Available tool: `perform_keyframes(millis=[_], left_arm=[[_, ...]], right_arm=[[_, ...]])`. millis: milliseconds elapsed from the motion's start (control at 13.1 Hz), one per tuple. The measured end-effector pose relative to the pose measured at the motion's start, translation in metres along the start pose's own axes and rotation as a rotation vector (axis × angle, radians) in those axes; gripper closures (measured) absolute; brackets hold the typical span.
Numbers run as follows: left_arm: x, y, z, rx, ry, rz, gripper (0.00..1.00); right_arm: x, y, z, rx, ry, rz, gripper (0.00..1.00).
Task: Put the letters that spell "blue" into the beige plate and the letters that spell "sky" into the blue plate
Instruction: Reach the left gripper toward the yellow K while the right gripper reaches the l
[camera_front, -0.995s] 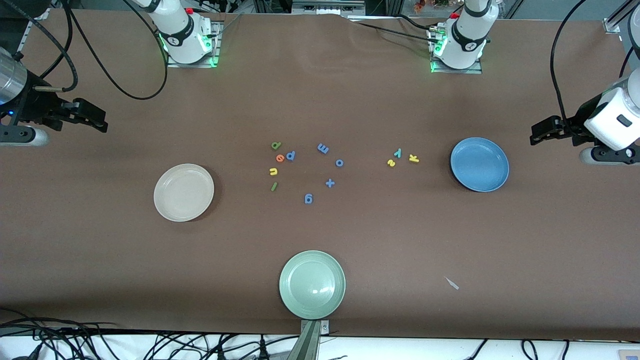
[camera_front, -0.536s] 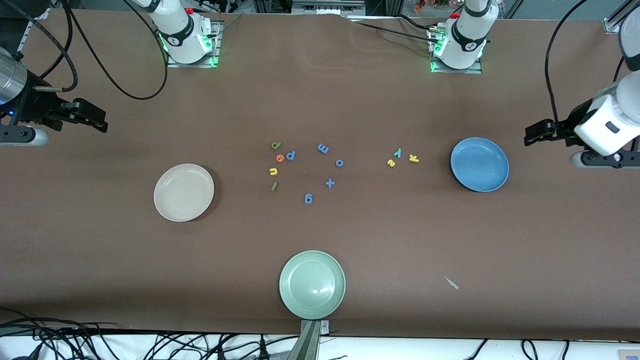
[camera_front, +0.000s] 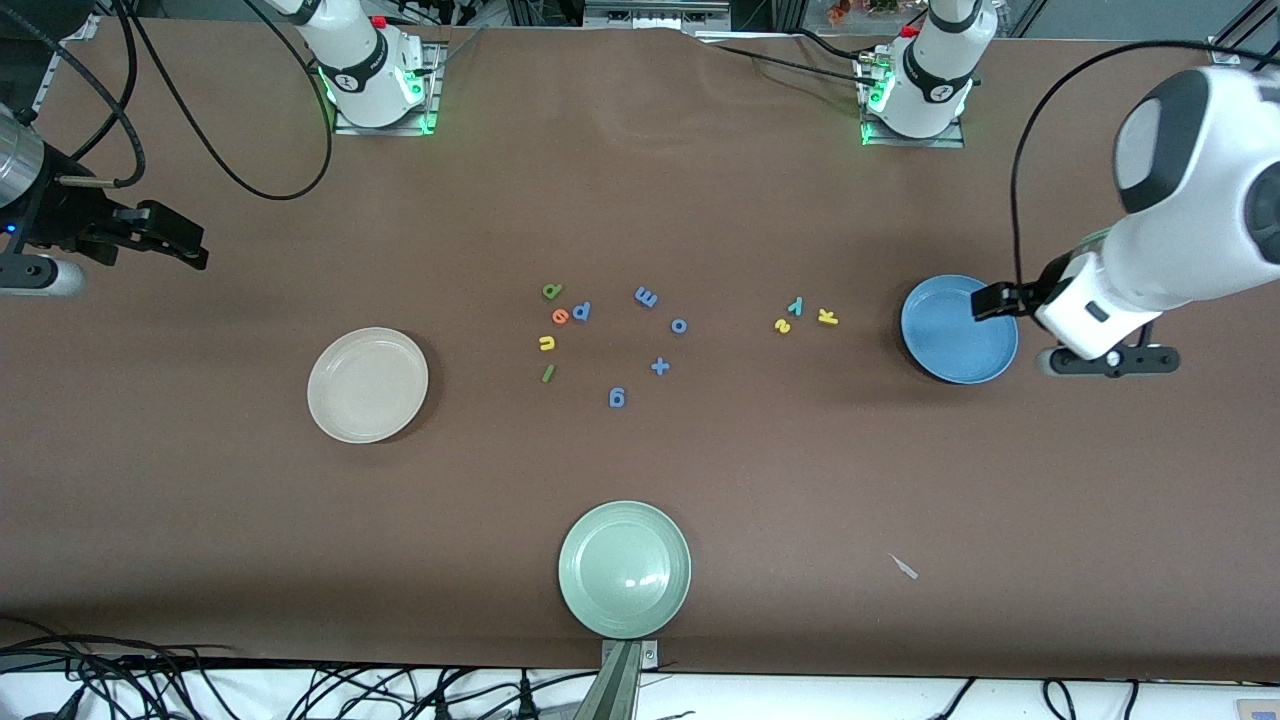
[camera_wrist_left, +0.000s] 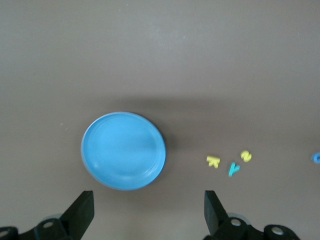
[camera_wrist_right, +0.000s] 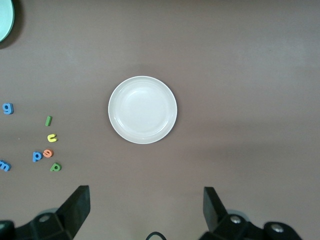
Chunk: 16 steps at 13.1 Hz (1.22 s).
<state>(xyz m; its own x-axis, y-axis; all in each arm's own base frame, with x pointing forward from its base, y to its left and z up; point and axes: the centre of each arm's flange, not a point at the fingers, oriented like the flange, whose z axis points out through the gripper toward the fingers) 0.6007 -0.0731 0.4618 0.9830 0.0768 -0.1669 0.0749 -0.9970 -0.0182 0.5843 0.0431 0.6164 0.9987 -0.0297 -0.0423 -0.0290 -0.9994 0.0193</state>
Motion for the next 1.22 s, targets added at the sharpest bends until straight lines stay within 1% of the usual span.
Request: perform_keyframes(millis=[153, 306, 383, 536, 689, 918, 995, 1148, 1224], left_arm=[[0.002, 0.016, 0.024, -0.01, 0.034, -0.079, 0.03], [0.001, 0.028, 0.049, -0.028, 0.075, -0.163, 0.03], [-0.002, 0.035, 0.063, -0.04, 0.097, -0.212, 0.03], [-0.013, 0.053, 0.097, -0.048, 0.098, -0.26, 0.04], [-0.024, 0.06, 0.127, -0.051, 0.096, -0.292, 0.04], [-0.045, 0.077, 0.174, -0.052, 0.086, -0.282, 0.08], [-0.052, 0.086, 0.187, -0.053, 0.081, -0.276, 0.12], [-0.061, 0.098, 0.209, -0.056, 0.076, -0.257, 0.13], [-0.066, 0.102, 0.224, -0.043, 0.071, -0.236, 0.15]], right_arm=[[0.002, -0.001, 0.005, 0.001, -0.008, -0.001, 0.0], [0.014, -0.007, 0.026, 0.0, -0.031, -0.006, 0.0], [0.021, -0.009, 0.035, 0.004, -0.031, -0.005, 0.0], [0.026, -0.012, 0.045, 0.018, -0.039, -0.005, 0.0], [0.03, -0.022, 0.061, 0.037, -0.049, -0.016, 0.0], [0.031, -0.07, 0.119, 0.061, -0.042, -0.016, 0.0], [0.026, -0.094, 0.142, 0.067, -0.035, -0.005, 0.0], [0.015, -0.139, 0.183, 0.081, -0.011, 0.018, 0.0], [0.009, -0.162, 0.202, 0.089, 0.006, 0.044, 0.0]])
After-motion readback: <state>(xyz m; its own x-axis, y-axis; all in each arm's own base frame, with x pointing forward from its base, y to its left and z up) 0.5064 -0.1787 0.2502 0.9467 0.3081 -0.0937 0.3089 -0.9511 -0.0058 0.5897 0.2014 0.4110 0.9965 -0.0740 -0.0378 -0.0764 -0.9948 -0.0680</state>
